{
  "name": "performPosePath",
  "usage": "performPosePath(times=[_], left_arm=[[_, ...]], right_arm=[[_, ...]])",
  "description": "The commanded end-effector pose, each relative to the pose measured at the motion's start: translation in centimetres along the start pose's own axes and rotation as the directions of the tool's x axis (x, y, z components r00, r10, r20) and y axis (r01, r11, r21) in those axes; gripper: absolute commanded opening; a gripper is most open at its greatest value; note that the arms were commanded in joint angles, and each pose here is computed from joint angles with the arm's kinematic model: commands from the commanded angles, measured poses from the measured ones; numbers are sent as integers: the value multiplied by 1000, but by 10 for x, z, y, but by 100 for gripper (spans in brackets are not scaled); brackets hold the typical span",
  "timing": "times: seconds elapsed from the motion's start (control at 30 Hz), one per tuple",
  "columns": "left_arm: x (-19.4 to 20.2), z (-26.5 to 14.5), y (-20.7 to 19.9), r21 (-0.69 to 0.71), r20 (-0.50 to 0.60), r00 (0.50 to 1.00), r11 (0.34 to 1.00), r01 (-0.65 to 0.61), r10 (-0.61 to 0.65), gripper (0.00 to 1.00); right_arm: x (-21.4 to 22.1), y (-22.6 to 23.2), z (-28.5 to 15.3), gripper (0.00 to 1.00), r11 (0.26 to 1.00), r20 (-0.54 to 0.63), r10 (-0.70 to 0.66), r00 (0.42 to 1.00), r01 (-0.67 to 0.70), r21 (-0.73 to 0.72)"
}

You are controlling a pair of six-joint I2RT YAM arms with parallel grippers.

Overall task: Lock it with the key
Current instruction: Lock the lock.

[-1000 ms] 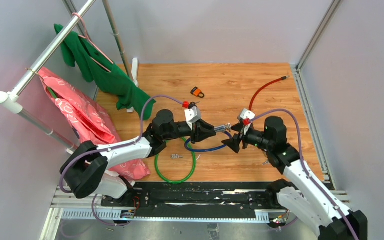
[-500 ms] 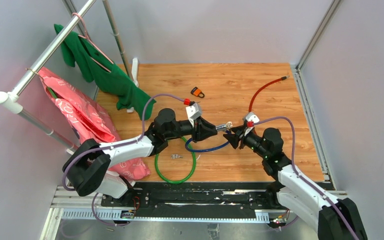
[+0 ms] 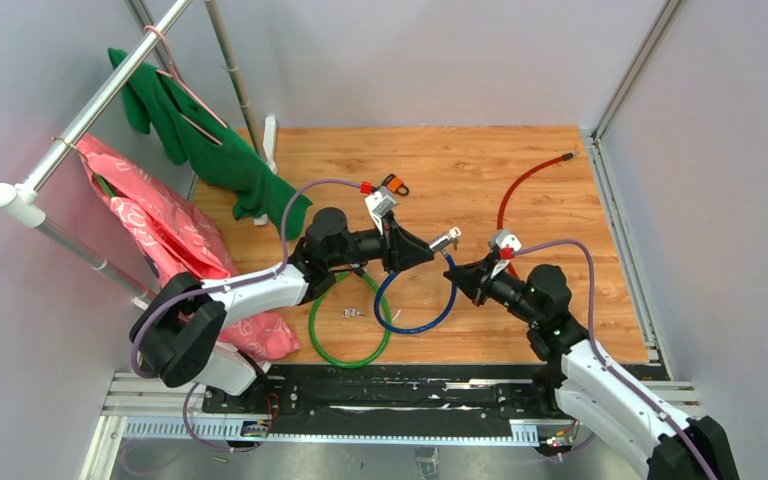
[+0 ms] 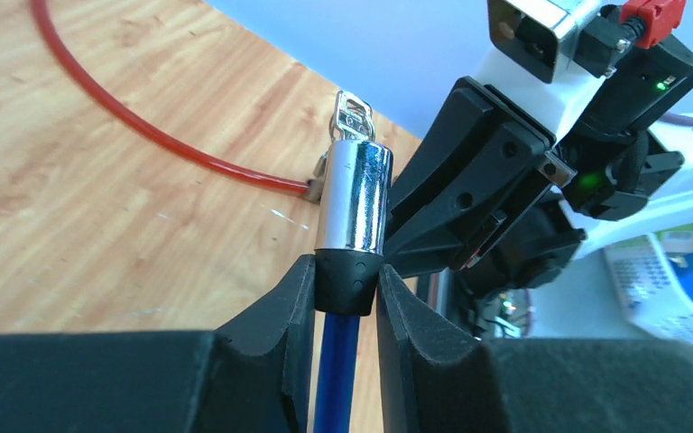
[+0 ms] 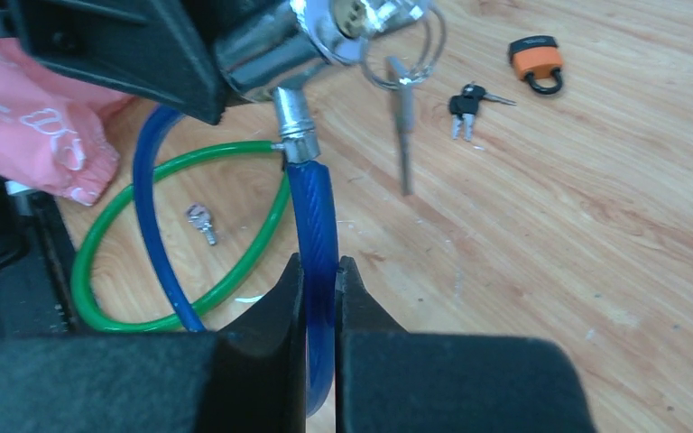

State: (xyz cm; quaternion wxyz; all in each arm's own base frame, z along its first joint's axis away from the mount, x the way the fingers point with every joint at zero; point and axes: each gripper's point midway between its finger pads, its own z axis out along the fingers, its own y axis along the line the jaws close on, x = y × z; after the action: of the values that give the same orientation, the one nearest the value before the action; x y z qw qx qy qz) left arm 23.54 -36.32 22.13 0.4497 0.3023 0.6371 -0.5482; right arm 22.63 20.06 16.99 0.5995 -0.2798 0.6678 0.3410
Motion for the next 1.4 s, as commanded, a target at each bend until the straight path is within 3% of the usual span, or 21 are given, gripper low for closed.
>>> performPosePath(times=[0.0, 0.2, 0.43, 0.67, 0.77, 0.87, 0.97, 1.1, 1.27, 1.37], left_arm=[[3, 0, -7, 46, -44, 984, 984, 172, -170, 0], [-12, 0, -20, 130, -33, 985, 976, 175, -172, 0], [-2, -2, -38, 250, -91, 995, 968, -19, 43, 0], [16, 1, -33, 222, -137, 983, 971, -89, 121, 0], [28, 0, -33, 227, -161, 970, 963, -144, 182, 0], [41, -5, -20, 203, -189, 944, 951, -232, 270, 0], [39, -6, -6, 169, -182, 899, 914, -369, 397, 0], [16, -1, -3, 163, -132, 831, 839, -520, 540, 0], [19, -5, 10, 163, -202, 763, 789, -592, 614, 0], [33, -12, 20, 158, -258, 739, 781, -604, 623, 0]], right_arm=[[-50, 29, -2, 0, 997, 104, 3, 995, 4, -71], [-60, 39, -9, 0, 995, 170, -18, 985, 35, -97], [-95, 36, -10, 0, 984, 240, -147, 960, 166, -59], [-103, 33, 8, 0, 979, 208, -167, 964, 186, -78], [-117, 39, 4, 0, 969, 261, -206, 943, 235, -82], [-116, 33, 1, 0, 960, 266, -257, 929, 277, -37], [-81, 10, 7, 0, 961, 180, -276, 944, 273, 45], [-100, 8, 16, 0, 936, 270, -352, 896, 338, 99], [-119, -2, 25, 0, 898, 286, -439, 852, 406, 170], [-99, -3, 29, 0, 917, 259, -398, 880, 373, 144]])
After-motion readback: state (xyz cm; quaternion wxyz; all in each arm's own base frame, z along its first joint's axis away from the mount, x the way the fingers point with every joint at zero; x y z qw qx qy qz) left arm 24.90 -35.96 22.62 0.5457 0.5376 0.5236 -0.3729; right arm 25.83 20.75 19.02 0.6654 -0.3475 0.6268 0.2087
